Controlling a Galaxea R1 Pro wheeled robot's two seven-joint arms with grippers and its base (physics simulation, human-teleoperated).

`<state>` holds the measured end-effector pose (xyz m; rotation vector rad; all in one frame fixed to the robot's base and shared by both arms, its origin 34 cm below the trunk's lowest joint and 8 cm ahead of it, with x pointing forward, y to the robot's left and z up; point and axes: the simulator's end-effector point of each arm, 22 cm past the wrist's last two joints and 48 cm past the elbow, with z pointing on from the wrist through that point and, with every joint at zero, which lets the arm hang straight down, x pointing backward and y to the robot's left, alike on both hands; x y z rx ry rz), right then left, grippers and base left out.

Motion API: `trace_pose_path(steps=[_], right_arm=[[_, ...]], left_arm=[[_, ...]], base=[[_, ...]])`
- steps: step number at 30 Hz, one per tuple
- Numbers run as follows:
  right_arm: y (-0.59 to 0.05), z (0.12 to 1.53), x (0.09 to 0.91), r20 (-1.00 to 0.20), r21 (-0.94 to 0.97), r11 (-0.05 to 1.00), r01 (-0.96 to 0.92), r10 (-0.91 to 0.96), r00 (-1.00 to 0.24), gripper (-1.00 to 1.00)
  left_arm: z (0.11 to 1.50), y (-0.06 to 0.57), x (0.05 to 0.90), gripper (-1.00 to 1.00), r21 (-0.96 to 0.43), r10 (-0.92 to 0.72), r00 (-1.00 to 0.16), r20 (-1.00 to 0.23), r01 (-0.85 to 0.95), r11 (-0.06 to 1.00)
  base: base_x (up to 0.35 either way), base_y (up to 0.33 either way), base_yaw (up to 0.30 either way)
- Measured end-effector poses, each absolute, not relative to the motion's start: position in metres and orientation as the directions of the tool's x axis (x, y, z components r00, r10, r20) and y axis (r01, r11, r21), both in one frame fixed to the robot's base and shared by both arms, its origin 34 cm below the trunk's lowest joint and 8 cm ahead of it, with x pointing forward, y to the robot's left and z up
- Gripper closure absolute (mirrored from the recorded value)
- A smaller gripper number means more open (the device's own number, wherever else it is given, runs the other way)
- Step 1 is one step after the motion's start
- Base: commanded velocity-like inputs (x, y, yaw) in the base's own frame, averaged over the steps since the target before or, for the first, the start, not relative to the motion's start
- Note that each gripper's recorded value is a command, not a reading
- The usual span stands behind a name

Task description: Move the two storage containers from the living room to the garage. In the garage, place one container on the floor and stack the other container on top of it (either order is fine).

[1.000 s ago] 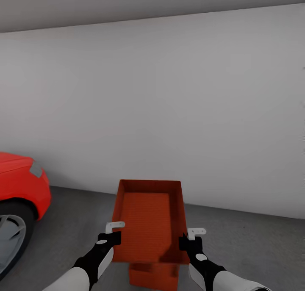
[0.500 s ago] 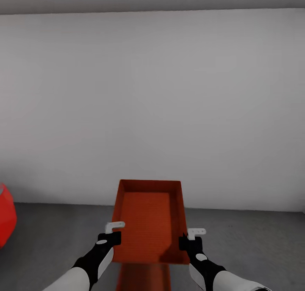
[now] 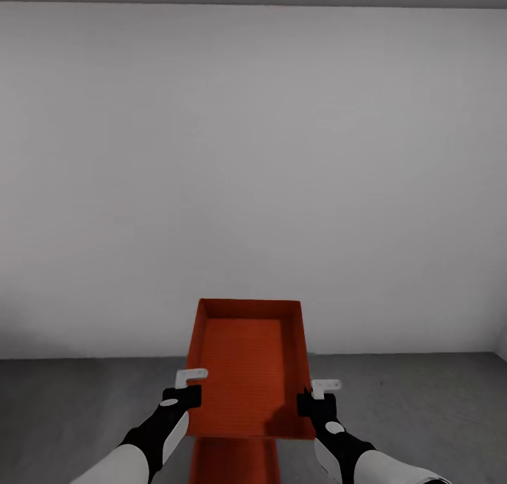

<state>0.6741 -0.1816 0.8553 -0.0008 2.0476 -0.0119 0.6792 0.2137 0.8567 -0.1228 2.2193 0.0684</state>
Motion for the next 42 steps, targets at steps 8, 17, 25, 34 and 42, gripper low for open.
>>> trace_pose_path(steps=[8,17,25,34,42], right_arm=[[-0.1814,0.8548,0.6743,-0.888,-0.008,1.000,0.006,-0.005,-0.459,1.00],[-0.1817,0.8550,0.6746,-0.888,-0.010,1.000,0.004,-0.007,-0.459,1.00],[-0.1819,0.8550,0.6746,-0.888,-0.010,1.000,0.003,-0.008,-0.459,1.00],[-0.1815,0.8550,0.6745,-0.888,-0.009,1.000,0.005,-0.006,-0.459,1.00],[-0.1816,0.8556,0.6746,-0.889,-0.009,1.000,0.004,-0.006,-0.458,1.00]], left_arm=[[0.8564,0.2139,0.6796,1.00,0.006,-0.064,-0.603,-0.795,-0.113,0.994],[0.8564,0.2136,0.6795,1.00,0.004,-0.065,-0.603,-0.795,-0.113,0.994],[0.8562,0.2134,0.6794,1.00,0.004,-0.066,-0.603,-0.795,-0.113,0.994],[0.8565,0.2138,0.6797,1.00,0.005,-0.064,-0.603,-0.795,-0.113,0.994],[0.8570,0.2136,0.6798,1.00,0.004,-0.065,-0.602,-0.796,-0.113,0.994]], base=[[0.068,0.019,0.000],[0.001,0.000,0.185],[0.000,0.000,0.040],[0.000,0.000,0.002],[0.000,0.000,0.057]])
